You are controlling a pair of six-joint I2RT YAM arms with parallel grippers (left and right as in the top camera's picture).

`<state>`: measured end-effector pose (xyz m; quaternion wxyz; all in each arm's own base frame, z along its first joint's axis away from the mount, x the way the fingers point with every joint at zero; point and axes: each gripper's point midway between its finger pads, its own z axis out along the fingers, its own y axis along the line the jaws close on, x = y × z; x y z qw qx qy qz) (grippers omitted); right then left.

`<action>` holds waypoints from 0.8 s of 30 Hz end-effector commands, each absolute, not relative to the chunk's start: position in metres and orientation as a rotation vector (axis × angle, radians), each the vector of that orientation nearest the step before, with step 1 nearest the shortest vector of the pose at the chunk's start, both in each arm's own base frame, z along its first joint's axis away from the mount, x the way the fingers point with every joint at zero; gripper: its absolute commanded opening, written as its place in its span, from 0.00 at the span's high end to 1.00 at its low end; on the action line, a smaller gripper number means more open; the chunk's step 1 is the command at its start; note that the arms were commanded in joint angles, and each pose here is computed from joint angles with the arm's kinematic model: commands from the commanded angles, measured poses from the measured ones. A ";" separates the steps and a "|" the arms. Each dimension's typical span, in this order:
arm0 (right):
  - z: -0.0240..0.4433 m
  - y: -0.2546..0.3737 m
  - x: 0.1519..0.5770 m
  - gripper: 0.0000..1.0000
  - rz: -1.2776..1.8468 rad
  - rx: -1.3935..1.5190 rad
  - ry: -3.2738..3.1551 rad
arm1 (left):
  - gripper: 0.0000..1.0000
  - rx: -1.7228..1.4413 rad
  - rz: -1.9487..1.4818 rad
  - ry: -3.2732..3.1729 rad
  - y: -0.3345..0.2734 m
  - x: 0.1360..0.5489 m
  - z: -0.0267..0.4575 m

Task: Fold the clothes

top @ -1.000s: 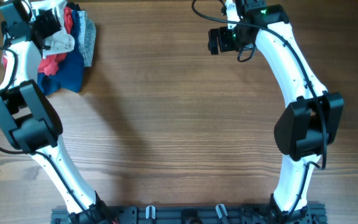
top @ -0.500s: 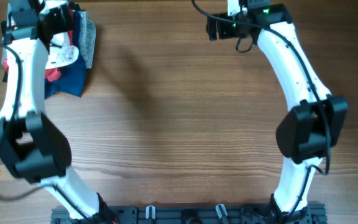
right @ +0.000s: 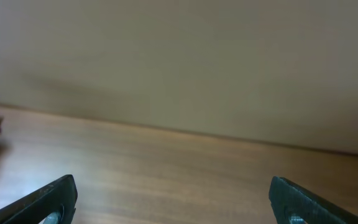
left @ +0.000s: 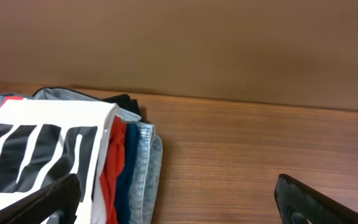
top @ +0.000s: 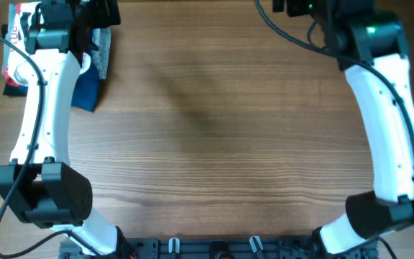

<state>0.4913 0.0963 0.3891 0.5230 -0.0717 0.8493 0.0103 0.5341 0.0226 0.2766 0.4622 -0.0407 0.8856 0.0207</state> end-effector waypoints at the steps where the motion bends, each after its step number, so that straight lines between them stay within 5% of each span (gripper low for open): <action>1: 0.399 0.088 0.489 0.00 -0.018 -0.156 2.010 | 0.00 -0.076 0.047 2.188 0.020 0.535 0.271; 17: 0.373 0.081 0.486 0.00 -0.057 -0.169 2.098 | 0.00 -0.076 0.047 2.189 0.020 0.535 0.271; 24: 0.361 0.032 0.463 0.00 -0.080 -0.071 2.098 | 0.00 -0.076 0.047 2.188 0.020 0.535 0.271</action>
